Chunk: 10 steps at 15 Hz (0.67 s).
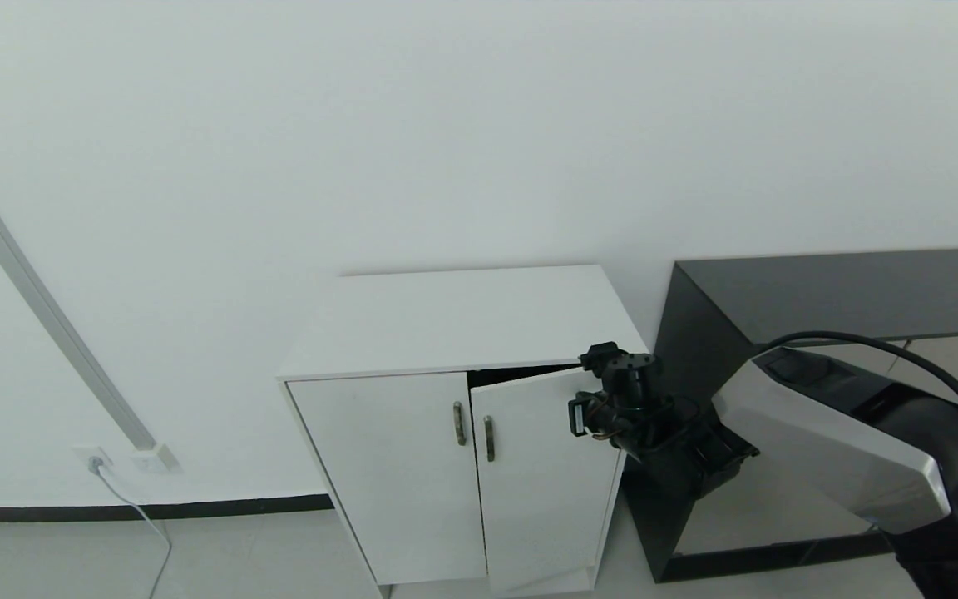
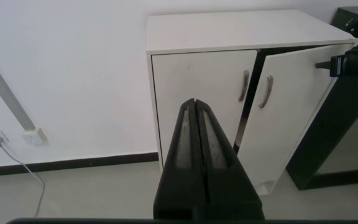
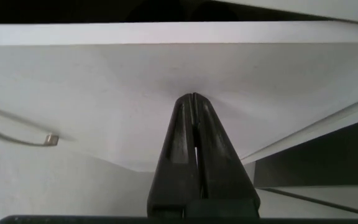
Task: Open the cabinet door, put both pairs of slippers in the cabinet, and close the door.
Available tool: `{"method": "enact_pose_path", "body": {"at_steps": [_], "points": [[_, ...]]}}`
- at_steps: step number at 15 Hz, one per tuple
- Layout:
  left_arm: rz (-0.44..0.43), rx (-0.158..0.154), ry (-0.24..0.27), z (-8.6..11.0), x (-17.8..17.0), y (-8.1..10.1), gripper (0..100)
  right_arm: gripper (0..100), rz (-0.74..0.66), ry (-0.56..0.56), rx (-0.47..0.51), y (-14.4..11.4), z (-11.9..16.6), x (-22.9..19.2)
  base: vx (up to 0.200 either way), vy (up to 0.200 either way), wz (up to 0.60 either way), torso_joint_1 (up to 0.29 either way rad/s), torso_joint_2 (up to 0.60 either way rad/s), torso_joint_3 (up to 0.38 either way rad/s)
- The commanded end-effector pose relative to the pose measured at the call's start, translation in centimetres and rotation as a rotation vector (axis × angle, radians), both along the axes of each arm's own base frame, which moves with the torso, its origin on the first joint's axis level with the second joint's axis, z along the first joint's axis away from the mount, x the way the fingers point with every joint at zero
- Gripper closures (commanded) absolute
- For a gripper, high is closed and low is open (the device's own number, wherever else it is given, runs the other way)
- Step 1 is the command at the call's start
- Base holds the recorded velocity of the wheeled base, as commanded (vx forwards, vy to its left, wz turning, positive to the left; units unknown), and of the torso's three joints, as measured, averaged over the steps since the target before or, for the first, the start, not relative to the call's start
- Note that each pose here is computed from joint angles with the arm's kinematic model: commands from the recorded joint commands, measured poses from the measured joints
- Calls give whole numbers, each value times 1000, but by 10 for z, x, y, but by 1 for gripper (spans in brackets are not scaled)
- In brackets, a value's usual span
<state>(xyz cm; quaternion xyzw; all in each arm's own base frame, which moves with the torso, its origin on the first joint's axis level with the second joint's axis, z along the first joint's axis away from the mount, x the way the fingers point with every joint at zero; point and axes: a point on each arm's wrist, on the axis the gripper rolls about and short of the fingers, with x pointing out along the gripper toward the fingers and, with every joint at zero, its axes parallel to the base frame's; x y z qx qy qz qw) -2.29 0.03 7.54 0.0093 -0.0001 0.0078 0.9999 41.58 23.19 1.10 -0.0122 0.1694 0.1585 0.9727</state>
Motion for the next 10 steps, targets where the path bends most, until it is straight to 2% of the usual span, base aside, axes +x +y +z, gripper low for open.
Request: {"method": "enact_pose_path", "body": {"at_steps": [1, 10], "points": [[1, 0, 2, 0, 0, 0, 100, 100, -2, -2, 1, 0, -1, 2, 0, 0, 0, 0, 0, 0], [1, 0, 2, 0, 0, 0, 100, 100, -7, -1, 2, 2, 2, 10, 0, 0, 0, 0, 0, 0]]}}
